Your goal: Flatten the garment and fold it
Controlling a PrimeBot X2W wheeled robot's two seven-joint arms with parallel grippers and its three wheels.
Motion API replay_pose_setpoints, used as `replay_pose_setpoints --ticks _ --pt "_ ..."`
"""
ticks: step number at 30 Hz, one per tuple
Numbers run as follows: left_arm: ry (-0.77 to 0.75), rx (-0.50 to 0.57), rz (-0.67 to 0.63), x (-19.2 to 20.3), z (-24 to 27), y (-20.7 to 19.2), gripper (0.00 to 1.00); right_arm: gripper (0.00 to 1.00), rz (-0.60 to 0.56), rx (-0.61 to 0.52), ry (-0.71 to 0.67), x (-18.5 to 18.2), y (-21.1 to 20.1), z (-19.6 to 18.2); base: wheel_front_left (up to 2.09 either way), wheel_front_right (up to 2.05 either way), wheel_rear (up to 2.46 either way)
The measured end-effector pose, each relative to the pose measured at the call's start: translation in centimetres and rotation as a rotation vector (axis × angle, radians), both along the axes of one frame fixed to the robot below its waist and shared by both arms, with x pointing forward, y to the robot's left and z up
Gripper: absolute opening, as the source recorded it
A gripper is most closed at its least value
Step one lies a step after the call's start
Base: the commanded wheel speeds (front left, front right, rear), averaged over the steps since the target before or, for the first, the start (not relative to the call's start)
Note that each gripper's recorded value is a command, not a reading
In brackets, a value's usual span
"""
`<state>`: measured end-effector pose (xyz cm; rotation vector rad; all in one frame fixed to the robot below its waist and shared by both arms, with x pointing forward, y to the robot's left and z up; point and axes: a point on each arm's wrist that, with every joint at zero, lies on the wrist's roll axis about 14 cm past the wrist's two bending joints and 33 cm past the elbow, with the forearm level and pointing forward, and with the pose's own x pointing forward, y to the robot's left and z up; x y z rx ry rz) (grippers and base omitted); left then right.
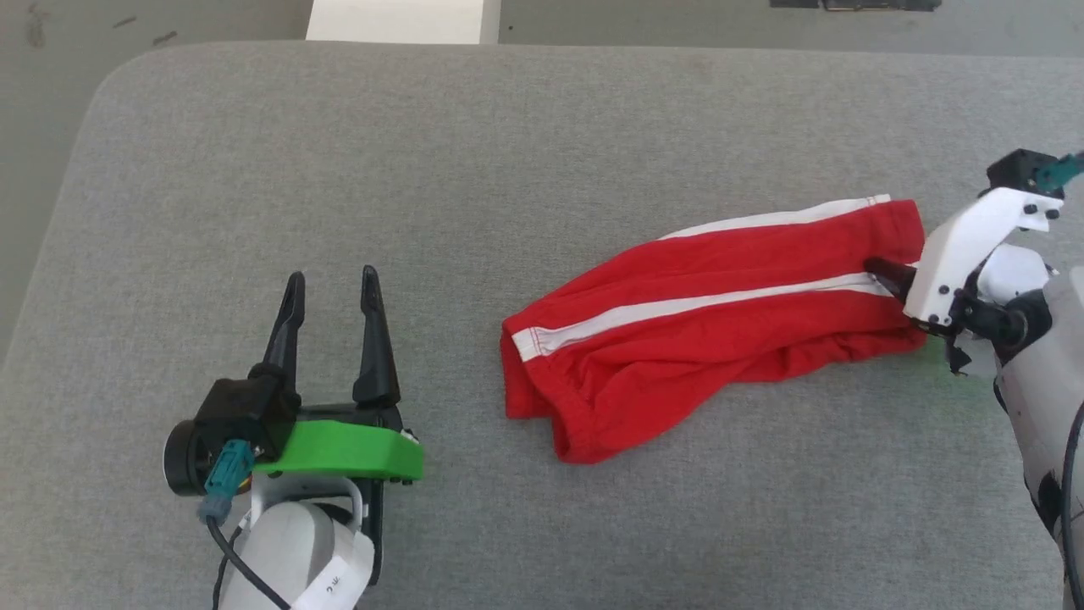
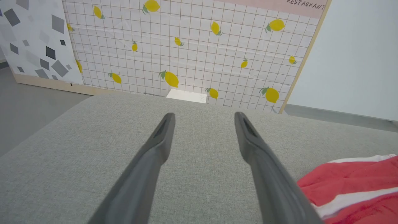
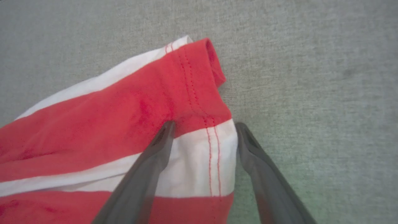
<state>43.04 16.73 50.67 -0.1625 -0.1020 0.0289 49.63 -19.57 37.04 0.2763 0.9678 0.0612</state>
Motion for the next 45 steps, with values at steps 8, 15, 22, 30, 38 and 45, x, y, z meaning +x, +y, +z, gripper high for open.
replay_pose_setpoints --ticks 8,15,22,30,38,45 --pt "-0.006 -0.001 0.005 -0.1 0.2 0.1 1.0 0.29 0.077 0.031 0.058 -0.8 2.1 0.3 0.0 0.0 0.0" --pt "-0.017 -0.003 -0.003 -0.4 0.7 -0.1 1.0 0.0 0.078 0.025 -0.006 -2.1 1.4 0.7 0.0 0.0 0.0" --pt "-0.019 -0.007 -0.017 -1.1 0.9 -0.6 1.0 0.0 -0.014 -0.074 -0.101 -3.8 -4.3 1.6 0.0 0.0 0.0" --pt "-0.019 -0.005 -0.055 -1.9 1.0 -1.5 1.0 0.0 -0.158 -0.316 -0.181 -7.1 -15.0 4.2 0.0 0.0 0.0" --pt "-0.018 -0.009 -0.091 -2.6 1.1 -2.5 1.0 0.0 -0.121 -0.46 -0.268 -7.4 -16.3 8.2 0.0 0.0 0.0" --pt "-0.028 -0.009 -0.112 -3.1 1.5 -3.1 1.0 0.0 0.089 -0.487 -0.366 -5.9 -9.1 12.3 0.0 0.0 0.0"
